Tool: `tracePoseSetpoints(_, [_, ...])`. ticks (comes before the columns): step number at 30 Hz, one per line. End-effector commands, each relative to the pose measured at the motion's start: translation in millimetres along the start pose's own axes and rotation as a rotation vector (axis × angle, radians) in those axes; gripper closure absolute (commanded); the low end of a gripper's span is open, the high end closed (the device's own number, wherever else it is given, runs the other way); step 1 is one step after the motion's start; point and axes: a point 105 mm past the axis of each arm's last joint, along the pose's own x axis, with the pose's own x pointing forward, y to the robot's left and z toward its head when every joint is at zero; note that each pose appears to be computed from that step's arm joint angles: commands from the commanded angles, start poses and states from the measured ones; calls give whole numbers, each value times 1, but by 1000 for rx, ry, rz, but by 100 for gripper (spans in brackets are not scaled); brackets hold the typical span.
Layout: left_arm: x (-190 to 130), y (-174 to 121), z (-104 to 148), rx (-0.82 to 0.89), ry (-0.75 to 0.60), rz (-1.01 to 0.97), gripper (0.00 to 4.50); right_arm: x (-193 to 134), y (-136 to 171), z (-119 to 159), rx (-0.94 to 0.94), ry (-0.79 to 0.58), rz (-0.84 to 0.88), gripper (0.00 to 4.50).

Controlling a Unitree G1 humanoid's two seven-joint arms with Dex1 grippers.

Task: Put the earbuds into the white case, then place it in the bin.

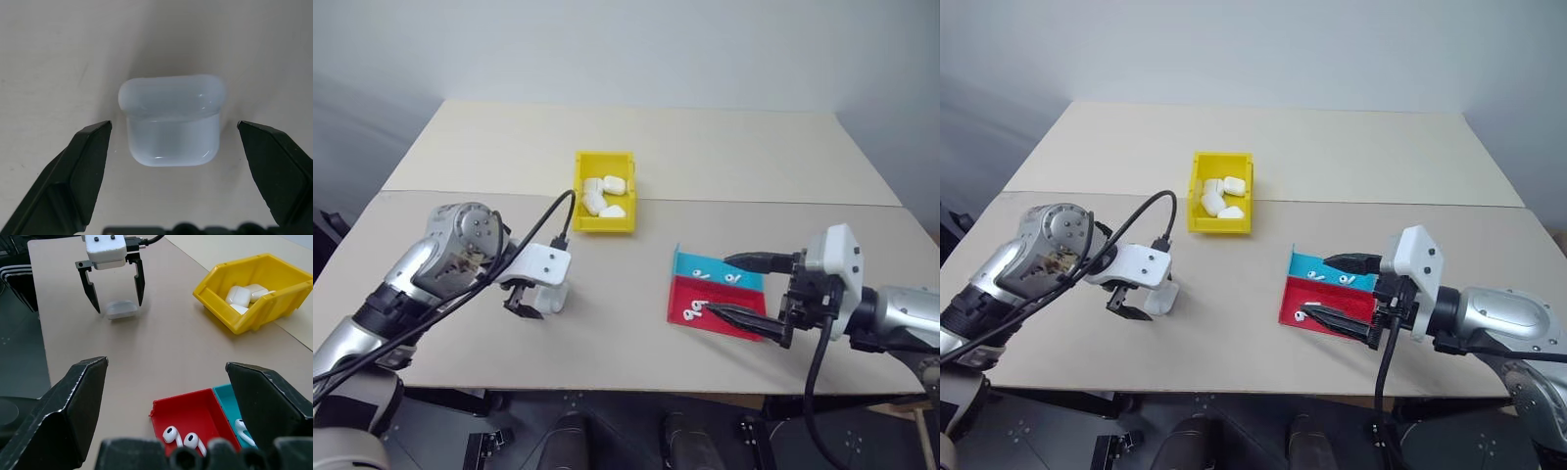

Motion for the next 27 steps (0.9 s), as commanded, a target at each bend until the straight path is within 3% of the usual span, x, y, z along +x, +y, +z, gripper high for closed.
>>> tracePoseSetpoints(1, [-2,1,1,13,30,14,3,-3,1,12,-51,-27,-12,0])
tracePoseSetpoints(12, [9,4,-2,-6,55,30,3,-1,1,14,-54,-34,-13,0])
tracePoseSetpoints(15, [14,3,-1,-19,54,26,58,-1,2,14,-55,-36,-11,0])
tracePoseSetpoints(19, [17,1,-6,-13,80,10,172,-1,2,16,-55,-41,-7,0])
tracePoseSetpoints(27, [12,3,-8,-13,60,31,172,-1,2,15,-52,-44,-6,0])
